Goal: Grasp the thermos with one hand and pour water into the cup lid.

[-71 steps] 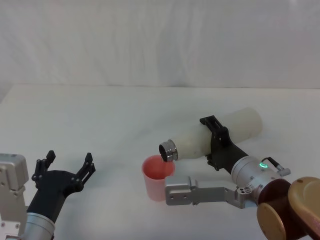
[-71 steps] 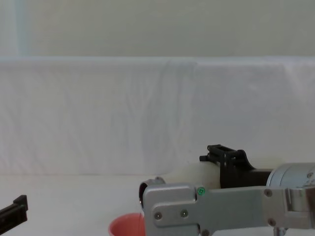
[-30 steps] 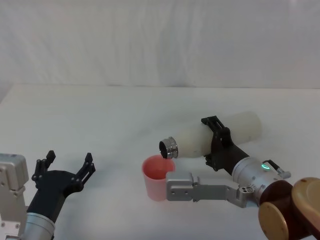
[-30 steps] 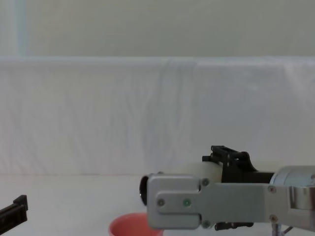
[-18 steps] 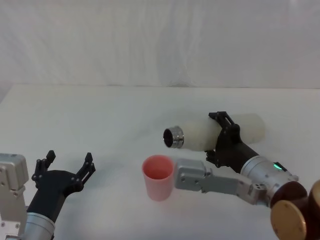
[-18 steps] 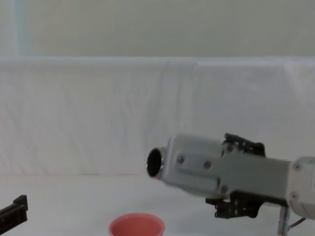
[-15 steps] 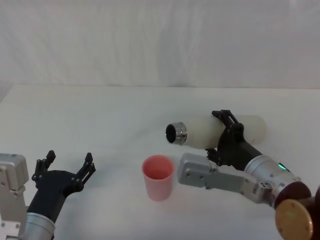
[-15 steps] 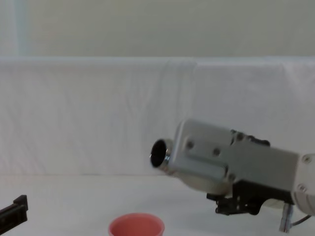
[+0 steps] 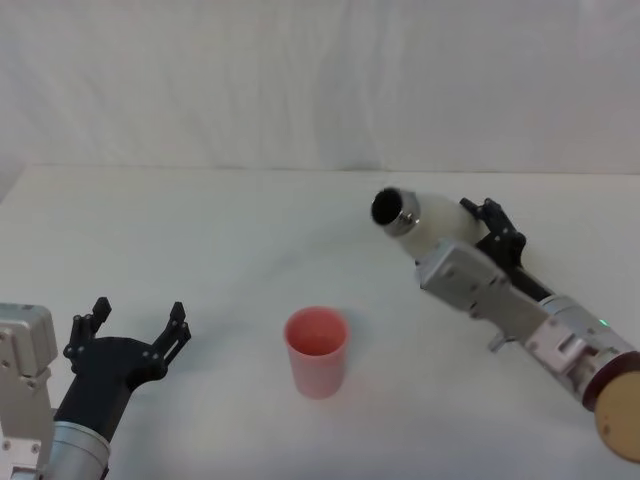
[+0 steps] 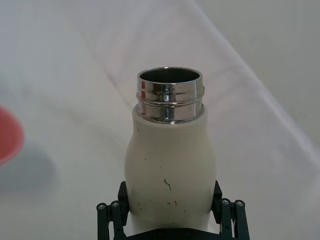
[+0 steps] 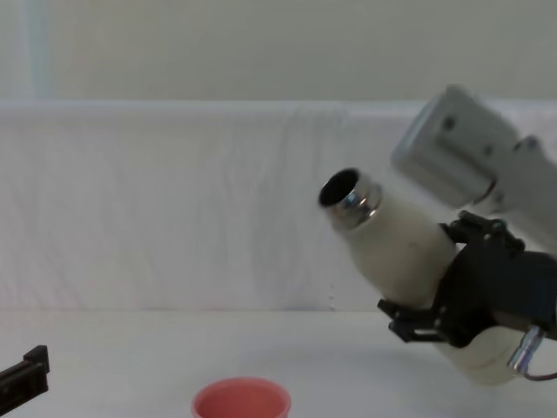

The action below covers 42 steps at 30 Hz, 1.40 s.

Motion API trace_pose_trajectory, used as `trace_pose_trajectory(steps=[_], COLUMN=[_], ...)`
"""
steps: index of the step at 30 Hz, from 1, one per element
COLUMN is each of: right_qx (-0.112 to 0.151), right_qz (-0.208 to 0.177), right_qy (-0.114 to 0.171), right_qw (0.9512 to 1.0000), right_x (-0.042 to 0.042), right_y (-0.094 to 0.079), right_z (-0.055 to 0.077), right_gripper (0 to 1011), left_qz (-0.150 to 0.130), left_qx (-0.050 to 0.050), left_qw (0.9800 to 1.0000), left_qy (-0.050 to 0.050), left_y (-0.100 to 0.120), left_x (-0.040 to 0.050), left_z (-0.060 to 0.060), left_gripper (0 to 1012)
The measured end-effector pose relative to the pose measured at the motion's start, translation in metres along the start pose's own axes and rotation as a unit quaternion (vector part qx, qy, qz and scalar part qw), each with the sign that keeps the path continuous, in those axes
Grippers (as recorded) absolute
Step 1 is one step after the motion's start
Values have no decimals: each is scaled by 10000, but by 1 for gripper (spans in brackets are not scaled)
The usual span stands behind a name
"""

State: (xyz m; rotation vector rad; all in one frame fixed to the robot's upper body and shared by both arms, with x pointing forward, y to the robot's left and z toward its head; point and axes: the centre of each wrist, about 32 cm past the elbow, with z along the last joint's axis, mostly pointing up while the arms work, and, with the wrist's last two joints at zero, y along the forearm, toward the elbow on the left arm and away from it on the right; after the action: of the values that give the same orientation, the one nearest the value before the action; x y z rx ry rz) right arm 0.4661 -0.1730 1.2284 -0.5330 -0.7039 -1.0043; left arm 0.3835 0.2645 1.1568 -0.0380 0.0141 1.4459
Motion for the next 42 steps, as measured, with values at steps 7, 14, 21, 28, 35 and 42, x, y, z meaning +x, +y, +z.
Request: trace_pose_trajectory(steps=[7, 14, 21, 28, 35, 42], right_qx=[178, 294, 465, 561, 610, 610], right_qz=[-172, -214, -167, -107, -18, 122], right_qy=[1224, 1997, 2837, 3372, 3718, 3942], right_qw=[9922, 9792, 9576, 9397, 9263, 9169], right_x=[45, 54, 83, 90, 69, 40], right_y=[54, 141, 264, 385, 524, 660], right_z=[-131, -206, -271, -304, -296, -274], right_gripper=[957, 957, 957, 957, 957, 957], left_qz=[0, 1, 1, 0, 1, 0], left_qx=[0, 0, 0, 0, 0, 0], left_qw=[10000, 10000, 10000, 10000, 10000, 10000], left_qy=[0, 0, 0, 0, 0, 0], left_y=[0, 0, 0, 0, 0, 0], left_x=[0, 0, 0, 0, 0, 0], left_z=[0, 0, 0, 0, 0, 0], left_gripper=[1001, 1001, 1001, 1001, 1001, 1001])
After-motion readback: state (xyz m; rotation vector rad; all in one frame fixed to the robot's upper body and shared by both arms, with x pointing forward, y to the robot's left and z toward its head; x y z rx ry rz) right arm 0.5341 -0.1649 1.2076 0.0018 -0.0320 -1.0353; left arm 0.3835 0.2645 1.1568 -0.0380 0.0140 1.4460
